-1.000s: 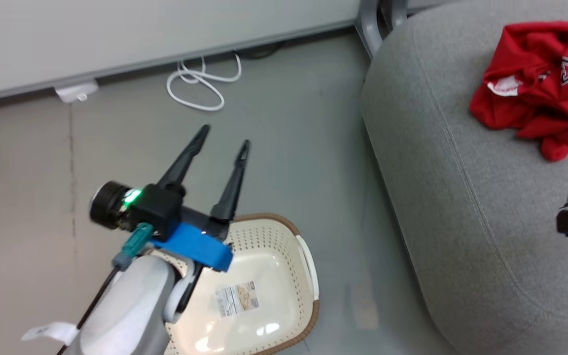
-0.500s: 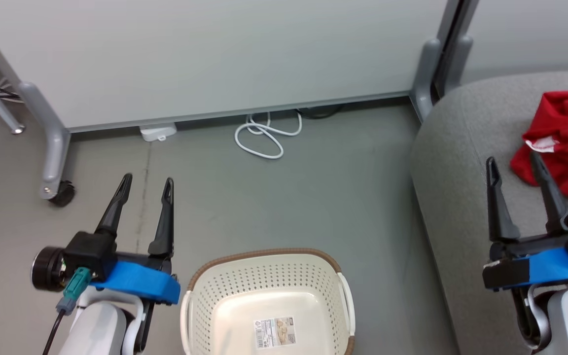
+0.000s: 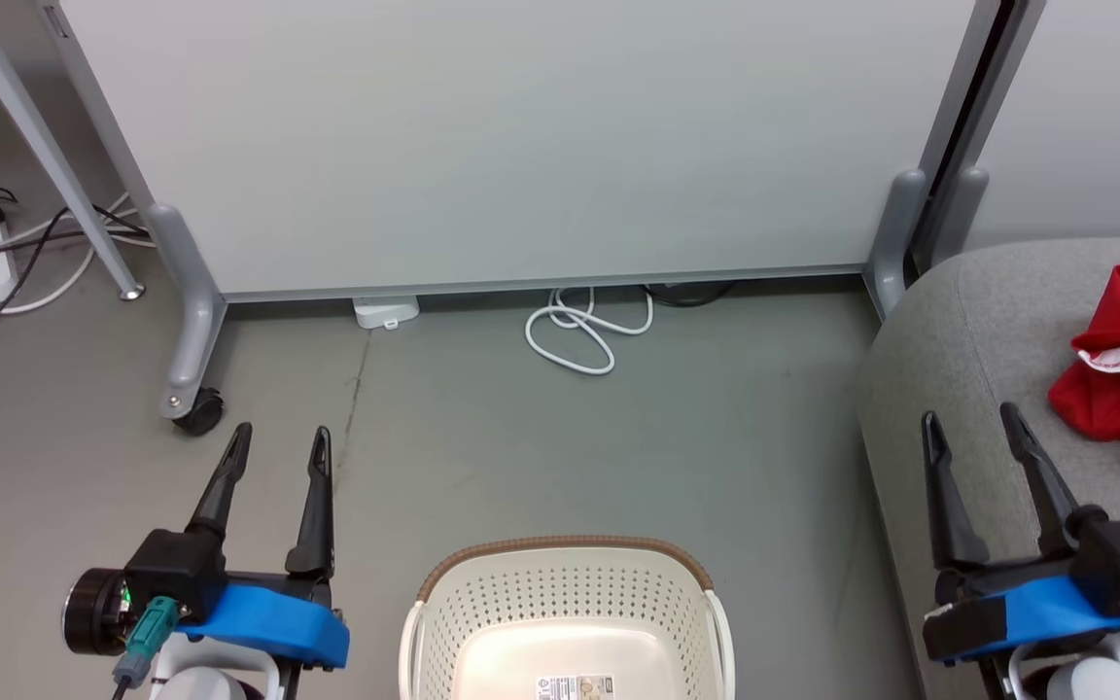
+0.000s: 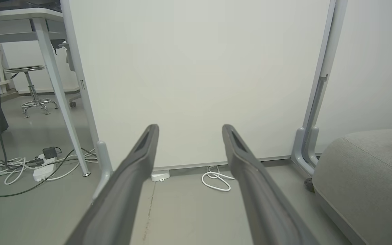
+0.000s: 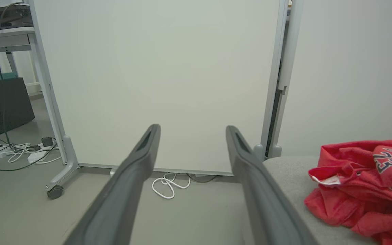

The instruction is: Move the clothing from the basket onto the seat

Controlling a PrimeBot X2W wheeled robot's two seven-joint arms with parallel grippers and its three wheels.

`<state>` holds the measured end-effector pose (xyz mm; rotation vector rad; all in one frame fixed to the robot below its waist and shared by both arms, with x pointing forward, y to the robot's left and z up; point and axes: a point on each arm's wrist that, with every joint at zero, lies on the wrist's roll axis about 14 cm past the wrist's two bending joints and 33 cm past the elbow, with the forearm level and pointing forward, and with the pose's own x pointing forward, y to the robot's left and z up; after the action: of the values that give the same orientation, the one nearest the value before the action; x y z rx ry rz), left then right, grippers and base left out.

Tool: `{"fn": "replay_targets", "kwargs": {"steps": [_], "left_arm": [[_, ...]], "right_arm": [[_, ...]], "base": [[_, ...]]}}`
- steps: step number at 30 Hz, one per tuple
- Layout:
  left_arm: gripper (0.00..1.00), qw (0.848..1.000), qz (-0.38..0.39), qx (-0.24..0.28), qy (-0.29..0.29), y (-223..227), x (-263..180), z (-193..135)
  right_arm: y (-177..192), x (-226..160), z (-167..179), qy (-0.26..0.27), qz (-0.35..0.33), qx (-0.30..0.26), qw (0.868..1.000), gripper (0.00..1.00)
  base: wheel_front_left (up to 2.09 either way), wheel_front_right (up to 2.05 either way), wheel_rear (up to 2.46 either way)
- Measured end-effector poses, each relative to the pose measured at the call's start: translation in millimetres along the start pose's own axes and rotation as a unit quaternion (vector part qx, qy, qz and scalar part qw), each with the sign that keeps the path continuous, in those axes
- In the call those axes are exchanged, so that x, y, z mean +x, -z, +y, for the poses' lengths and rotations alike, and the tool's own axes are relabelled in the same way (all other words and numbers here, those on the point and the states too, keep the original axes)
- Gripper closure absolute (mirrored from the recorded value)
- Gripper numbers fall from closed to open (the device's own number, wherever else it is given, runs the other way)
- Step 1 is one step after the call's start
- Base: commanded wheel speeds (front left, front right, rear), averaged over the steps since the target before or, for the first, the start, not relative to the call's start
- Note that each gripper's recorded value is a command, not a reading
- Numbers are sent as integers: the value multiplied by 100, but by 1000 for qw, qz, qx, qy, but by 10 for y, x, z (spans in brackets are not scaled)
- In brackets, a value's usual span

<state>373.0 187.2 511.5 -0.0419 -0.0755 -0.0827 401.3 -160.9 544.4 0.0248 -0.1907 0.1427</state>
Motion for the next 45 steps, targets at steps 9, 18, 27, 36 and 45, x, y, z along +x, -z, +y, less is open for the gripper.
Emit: {"fn": "replay_targets", "kwargs": {"steps": [9,18,27,36,45], "left_arm": [[0,1000,-8,-5,-8,-38,-105,21],[0,1000,-11,-5,-10,-53,-117,36],[100,999,32,-9,-18,218,-245,36],[100,993,60,-86,-47,362,-297,104],[100,982,59,-169,-68,357,-273,154]], "right_arm": [[100,-183,75,-2,18,5,1000,0],[138,-247,84,-1,24,4,1000,0],[295,-302,79,2,50,6,999,100],[425,-362,-13,34,77,82,993,100],[449,-366,-77,60,81,165,981,100]], "base": [[0,0,0],[0,0,0],[0,0,0],[0,0,0],[0,0,0]]}}
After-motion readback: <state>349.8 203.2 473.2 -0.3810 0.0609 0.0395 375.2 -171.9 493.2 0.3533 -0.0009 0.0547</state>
